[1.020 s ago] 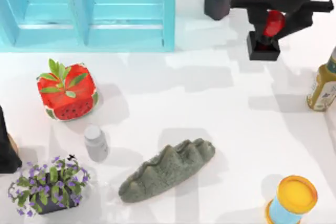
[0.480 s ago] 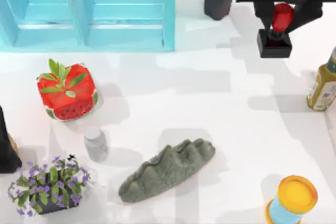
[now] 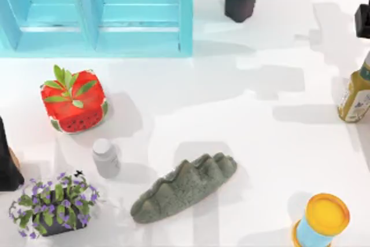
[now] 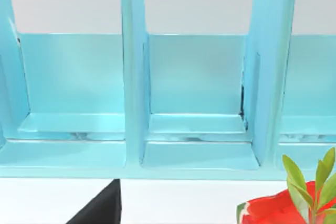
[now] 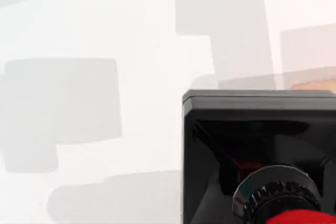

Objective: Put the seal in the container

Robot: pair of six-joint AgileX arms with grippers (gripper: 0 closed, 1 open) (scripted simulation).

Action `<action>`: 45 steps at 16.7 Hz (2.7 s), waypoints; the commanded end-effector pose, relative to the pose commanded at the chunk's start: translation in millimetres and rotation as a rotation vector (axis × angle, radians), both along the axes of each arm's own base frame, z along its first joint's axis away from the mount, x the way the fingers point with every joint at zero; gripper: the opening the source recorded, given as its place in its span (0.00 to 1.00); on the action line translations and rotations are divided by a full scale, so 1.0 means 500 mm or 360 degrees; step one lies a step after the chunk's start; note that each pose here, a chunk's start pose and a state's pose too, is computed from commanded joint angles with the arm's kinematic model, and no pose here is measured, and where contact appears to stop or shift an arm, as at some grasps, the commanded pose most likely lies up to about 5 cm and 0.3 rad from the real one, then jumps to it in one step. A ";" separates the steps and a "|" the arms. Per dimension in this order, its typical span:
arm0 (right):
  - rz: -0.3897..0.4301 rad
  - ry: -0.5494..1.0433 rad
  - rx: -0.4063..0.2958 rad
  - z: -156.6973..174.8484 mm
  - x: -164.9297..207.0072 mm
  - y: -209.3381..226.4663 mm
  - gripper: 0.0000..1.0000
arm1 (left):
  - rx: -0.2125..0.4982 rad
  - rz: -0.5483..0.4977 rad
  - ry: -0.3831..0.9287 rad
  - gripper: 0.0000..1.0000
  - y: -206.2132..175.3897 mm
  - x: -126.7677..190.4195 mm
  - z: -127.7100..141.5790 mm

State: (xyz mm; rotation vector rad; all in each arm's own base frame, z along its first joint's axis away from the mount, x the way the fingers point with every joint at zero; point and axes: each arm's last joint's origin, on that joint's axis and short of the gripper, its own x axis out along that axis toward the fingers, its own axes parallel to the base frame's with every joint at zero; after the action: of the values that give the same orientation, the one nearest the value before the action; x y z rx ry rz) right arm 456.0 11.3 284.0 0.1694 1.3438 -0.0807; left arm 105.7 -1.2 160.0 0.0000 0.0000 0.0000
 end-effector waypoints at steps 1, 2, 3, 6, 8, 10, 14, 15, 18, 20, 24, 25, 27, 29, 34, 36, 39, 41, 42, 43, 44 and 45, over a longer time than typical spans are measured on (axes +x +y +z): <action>-0.0019 -0.0006 -0.0001 0.006 -0.016 -0.054 0.00 | 0.0000 0.0000 0.0000 1.00 0.000 0.000 0.000; -0.0026 -0.0002 -0.0006 0.010 -0.038 -0.106 0.00 | 0.0000 0.0000 0.0000 1.00 0.000 0.000 0.000; -0.0021 0.0009 -0.0013 0.011 -0.064 -0.154 0.00 | 0.0000 0.0000 0.0000 1.00 0.000 0.000 0.000; 0.0058 0.0063 -0.0038 0.011 -0.164 -0.260 0.00 | 0.0000 0.0000 0.0000 1.00 0.000 0.000 0.000; 0.0130 0.0097 -0.0051 0.008 -0.231 -0.298 0.00 | 0.0000 0.0000 0.0000 1.00 0.000 0.000 0.000; 0.0195 0.0113 -0.0067 0.010 -0.284 -0.316 0.00 | 0.0000 0.0000 0.0000 1.00 0.000 0.000 0.000; 0.0240 0.0120 -0.0083 0.013 -0.325 -0.324 0.00 | 0.0000 0.0000 0.0000 1.00 0.000 0.000 0.000; 0.0240 0.0120 -0.0083 0.013 -0.325 -0.324 0.00 | 0.0000 0.0000 0.0000 1.00 0.000 0.000 0.000; 0.0243 0.0125 -0.0081 0.009 -0.322 -0.323 0.00 | 0.0000 0.0000 0.0000 1.00 0.000 0.000 0.000; 0.0242 0.0128 -0.0078 -0.011 -0.319 -0.323 0.00 | 0.0000 0.0000 0.0000 1.00 0.000 0.000 0.000; 0.0240 0.0114 -0.0087 -0.087 -0.313 -0.324 0.00 | 0.0000 0.0000 0.0000 1.00 0.000 0.000 0.000; 0.0240 0.0118 -0.0085 -0.103 -0.313 -0.323 0.00 | 0.0000 0.0000 0.0000 1.00 0.000 0.000 0.000; 0.0240 0.0120 -0.0083 -0.117 -0.313 -0.322 0.00 | 0.0000 0.0000 0.0000 1.00 0.000 0.000 0.000; 0.0240 0.0120 -0.0083 -0.117 -0.313 -0.322 0.00 | 0.0000 0.0000 0.0000 1.00 0.000 0.000 0.000; 0.0240 0.0120 -0.0083 -0.117 -0.313 -0.322 0.30 | 0.0000 0.0000 0.0000 1.00 0.000 0.000 0.000; 0.0240 0.0120 -0.0083 -0.117 -0.313 -0.322 0.45 | 0.0000 0.0000 0.0000 1.00 0.000 0.000 0.000; 0.0240 0.0120 -0.0083 -0.117 -0.313 -0.322 0.68 | 0.0000 0.0000 0.0000 1.00 0.000 0.000 0.000; 0.0240 0.0120 -0.0083 -0.117 -0.313 -0.322 0.83 | 0.0000 0.0000 0.0000 1.00 0.000 0.000 0.000; 0.0240 0.0120 -0.0083 -0.117 -0.313 -0.322 0.90 | 0.0000 0.0000 0.0000 1.00 0.000 0.000 0.000; 0.0240 0.0120 -0.0083 -0.117 -0.313 -0.322 0.98 | 0.0000 0.0000 0.0000 1.00 0.000 0.000 0.000; 0.0240 0.0120 -0.0083 -0.117 -0.313 -0.322 1.00 | 0.0000 0.0000 0.0000 1.00 0.000 0.000 0.000; 0.0240 0.0120 -0.0083 -0.117 -0.313 -0.322 1.00 | 0.0000 0.0000 0.0000 1.00 0.000 0.000 0.000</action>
State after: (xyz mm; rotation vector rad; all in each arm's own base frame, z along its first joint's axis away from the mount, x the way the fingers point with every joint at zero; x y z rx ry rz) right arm 299.3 -149.9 225.6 0.0208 1.4239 0.0047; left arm 105.7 -1.2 160.0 0.0000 0.0000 0.0000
